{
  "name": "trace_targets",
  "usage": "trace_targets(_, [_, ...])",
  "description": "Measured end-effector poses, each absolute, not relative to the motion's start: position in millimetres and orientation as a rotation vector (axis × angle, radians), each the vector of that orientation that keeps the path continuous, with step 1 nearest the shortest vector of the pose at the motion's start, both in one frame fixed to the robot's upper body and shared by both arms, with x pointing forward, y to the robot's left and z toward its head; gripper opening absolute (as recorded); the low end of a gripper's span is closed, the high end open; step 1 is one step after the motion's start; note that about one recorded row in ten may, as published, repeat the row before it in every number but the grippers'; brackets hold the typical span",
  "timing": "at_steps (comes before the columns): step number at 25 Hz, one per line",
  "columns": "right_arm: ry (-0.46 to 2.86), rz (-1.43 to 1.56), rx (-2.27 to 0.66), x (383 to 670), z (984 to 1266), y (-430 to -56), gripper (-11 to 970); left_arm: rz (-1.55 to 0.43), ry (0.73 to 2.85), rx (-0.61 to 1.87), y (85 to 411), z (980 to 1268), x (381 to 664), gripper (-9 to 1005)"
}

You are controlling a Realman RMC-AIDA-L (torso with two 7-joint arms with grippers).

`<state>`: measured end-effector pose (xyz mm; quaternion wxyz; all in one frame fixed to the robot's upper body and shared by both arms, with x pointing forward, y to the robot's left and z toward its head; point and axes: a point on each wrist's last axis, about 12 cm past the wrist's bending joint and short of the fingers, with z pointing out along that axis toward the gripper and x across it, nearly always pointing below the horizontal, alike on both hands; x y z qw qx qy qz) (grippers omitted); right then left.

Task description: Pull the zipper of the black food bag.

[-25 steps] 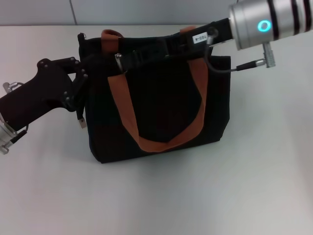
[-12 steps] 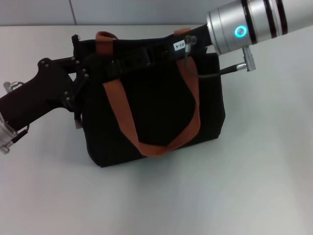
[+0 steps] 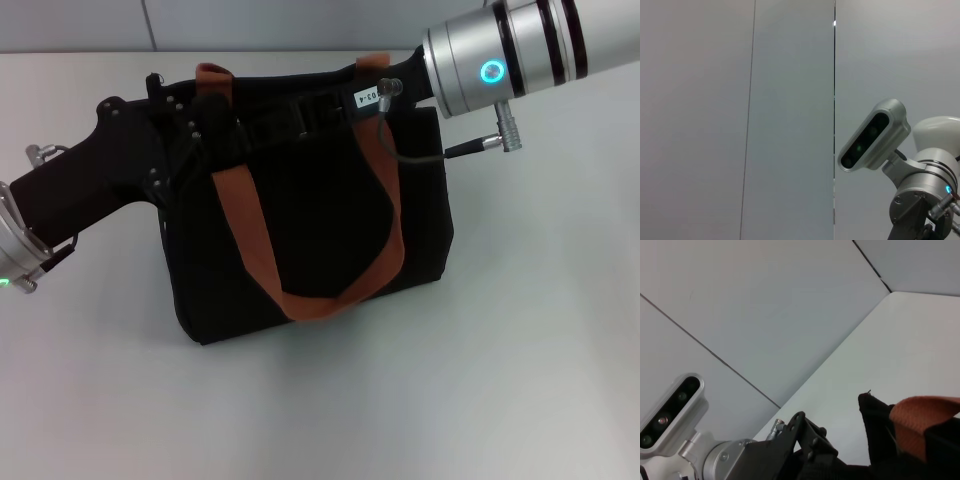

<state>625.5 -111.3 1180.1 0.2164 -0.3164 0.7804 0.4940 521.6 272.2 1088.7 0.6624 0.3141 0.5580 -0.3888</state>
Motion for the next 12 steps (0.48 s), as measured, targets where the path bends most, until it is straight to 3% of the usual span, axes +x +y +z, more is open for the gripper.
trace_targets(12, [2.139,1.363,-0.887,624.5,1178.2,-111.6,417,-0.916,1.24,0.713,262.4,1092.4,527.6,35])
